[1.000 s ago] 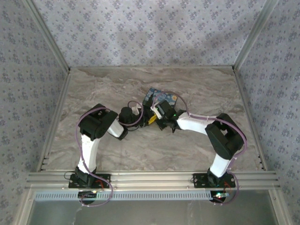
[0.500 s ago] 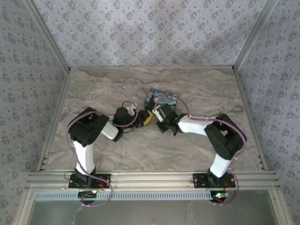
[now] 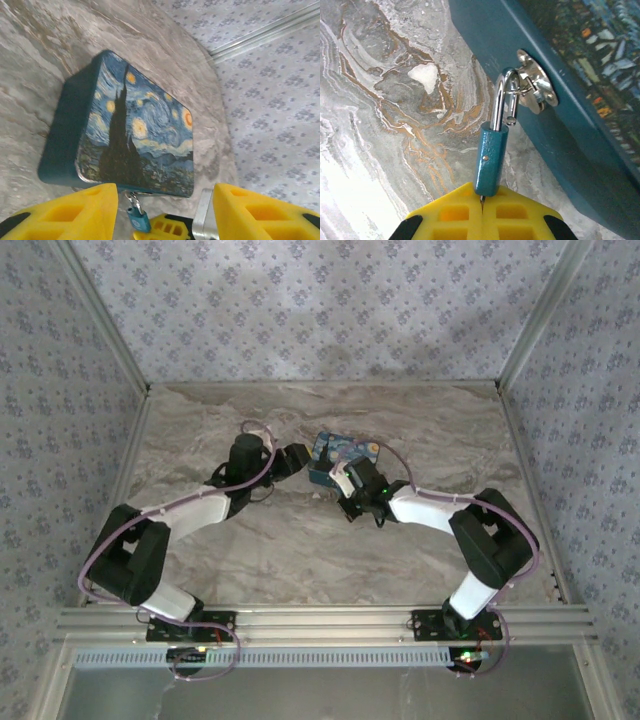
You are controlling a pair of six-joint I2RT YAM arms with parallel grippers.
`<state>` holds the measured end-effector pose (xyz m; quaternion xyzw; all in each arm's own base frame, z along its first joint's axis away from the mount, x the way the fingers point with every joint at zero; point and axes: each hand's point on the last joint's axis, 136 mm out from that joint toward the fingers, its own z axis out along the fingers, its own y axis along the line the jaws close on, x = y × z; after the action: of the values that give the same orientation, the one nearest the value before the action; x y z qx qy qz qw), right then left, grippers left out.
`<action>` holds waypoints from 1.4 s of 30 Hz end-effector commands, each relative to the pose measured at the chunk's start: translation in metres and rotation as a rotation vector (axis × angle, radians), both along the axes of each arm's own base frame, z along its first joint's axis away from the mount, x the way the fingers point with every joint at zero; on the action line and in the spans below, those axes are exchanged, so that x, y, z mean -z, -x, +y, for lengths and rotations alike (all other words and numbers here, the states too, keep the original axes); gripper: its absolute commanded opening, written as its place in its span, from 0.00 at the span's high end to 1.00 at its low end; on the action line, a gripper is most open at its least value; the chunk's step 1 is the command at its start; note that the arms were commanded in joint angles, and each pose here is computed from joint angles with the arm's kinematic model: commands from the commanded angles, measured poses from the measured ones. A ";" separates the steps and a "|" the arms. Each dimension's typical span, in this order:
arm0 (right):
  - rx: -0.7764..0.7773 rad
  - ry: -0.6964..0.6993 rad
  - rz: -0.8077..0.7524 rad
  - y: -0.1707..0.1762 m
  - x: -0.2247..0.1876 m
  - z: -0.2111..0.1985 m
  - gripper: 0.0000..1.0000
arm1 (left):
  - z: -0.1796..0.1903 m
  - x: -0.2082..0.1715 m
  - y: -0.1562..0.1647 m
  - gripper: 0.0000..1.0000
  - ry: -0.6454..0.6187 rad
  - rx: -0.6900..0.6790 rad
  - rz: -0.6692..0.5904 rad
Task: Unlock a padlock with a key
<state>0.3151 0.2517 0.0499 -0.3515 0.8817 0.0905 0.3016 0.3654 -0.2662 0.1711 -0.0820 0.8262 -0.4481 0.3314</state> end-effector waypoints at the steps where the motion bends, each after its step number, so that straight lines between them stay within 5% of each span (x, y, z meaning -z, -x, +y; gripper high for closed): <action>1: -0.056 0.000 0.030 0.012 0.000 0.002 1.00 | 0.017 0.030 0.005 0.46 -0.170 -0.018 0.074; 34: -0.123 0.082 0.058 0.033 0.020 0.008 1.00 | -0.007 0.061 -0.022 0.41 -0.307 0.026 0.148; 42: -0.144 0.097 0.037 0.034 0.019 0.009 1.00 | -0.008 0.077 -0.021 0.55 -0.342 0.041 0.193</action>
<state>0.2846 0.2638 0.0278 -0.4146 0.8687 0.0849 0.2573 0.3868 -0.2701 0.0993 -0.0599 0.9130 -0.3080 0.2608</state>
